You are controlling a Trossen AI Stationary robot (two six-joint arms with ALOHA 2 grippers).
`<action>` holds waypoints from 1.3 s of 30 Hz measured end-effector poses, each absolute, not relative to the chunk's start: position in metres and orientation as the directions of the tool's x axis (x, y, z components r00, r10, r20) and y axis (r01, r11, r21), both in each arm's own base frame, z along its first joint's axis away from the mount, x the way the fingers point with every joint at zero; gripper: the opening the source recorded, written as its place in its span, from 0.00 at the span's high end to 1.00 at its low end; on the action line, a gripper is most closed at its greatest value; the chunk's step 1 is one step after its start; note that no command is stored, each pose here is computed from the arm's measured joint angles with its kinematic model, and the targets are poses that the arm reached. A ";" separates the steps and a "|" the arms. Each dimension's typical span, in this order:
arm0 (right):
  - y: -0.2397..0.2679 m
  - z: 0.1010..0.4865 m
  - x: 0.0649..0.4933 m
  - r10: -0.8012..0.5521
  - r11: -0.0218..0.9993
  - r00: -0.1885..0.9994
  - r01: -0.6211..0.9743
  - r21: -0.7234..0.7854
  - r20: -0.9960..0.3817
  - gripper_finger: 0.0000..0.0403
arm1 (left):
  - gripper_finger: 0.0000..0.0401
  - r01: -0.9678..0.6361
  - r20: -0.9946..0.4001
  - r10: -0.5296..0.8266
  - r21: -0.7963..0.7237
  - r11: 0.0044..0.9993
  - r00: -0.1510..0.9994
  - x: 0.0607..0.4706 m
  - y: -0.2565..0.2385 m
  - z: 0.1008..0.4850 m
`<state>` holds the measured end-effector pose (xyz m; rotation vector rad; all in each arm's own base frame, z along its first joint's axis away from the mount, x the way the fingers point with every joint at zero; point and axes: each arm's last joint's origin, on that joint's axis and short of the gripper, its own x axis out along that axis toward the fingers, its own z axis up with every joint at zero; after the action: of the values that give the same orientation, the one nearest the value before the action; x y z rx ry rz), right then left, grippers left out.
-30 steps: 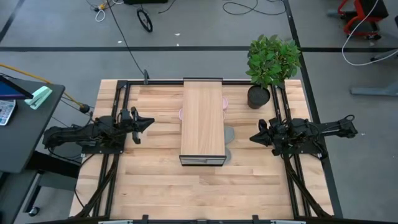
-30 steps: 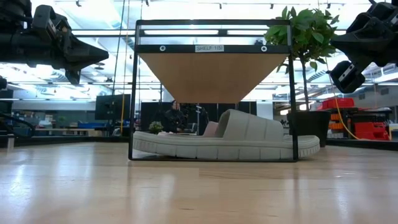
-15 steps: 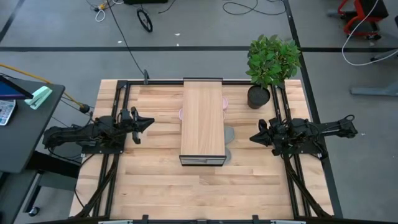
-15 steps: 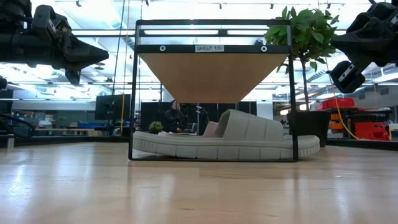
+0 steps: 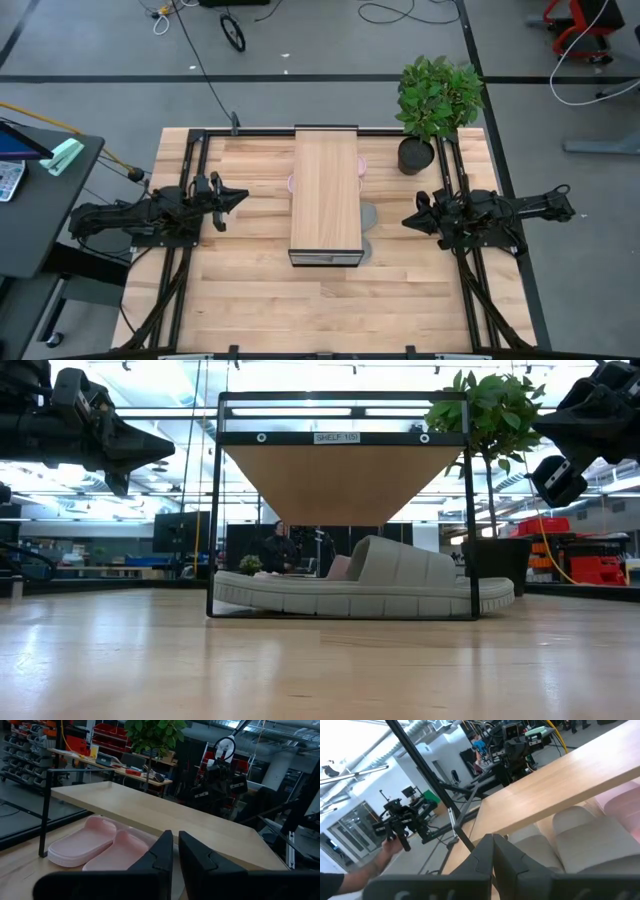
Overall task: Pick and place slides into the shelf
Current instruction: Put the top gray slipper on the shelf
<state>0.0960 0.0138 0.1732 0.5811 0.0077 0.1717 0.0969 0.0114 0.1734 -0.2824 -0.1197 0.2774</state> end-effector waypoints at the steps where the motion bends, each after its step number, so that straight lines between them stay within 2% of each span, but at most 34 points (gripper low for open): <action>1: 0.014 0.173 0.096 0.164 0.822 0.986 -0.159 0.547 0.041 0.96 | 0.92 -0.254 0.077 0.287 -0.291 0.923 0.955 0.097 0.011 0.173; 6: 0.013 0.173 0.096 0.149 0.833 0.988 -0.149 0.533 0.043 0.96 | 0.93 -0.253 0.077 0.286 -0.291 0.923 0.955 0.097 0.011 0.173; 13: 0.010 0.174 0.096 0.037 0.921 0.998 -0.053 0.386 0.047 0.96 | 0.94 -0.286 0.088 0.323 -0.290 0.913 0.942 0.096 0.013 0.174; 17: 0.009 0.174 0.096 -0.005 0.946 0.999 -0.010 0.325 0.047 0.96 | 0.93 -0.278 0.086 0.326 -0.348 0.895 0.941 0.096 0.013 0.174; 26: 0.009 0.176 0.096 -0.011 0.946 0.998 -0.009 0.323 0.061 0.96 | 0.94 -0.330 0.097 0.353 -0.192 0.924 0.931 0.096 0.014 0.175; 32: 0.008 0.182 0.096 -0.013 0.951 0.992 -0.026 0.307 0.124 0.96 | 0.93 -0.353 0.084 0.353 -0.005 0.935 0.932 0.096 0.014 0.174; 39: 0.005 0.173 0.099 -0.104 0.973 0.994 0.095 0.209 0.029 0.96 | 0.95 -0.354 0.084 0.352 0.002 0.935 0.932 0.096 0.014 0.174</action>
<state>0.0985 0.0053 0.1734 0.2092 -0.0399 -0.1006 0.0962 0.0136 0.1741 0.0167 -0.0832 0.3611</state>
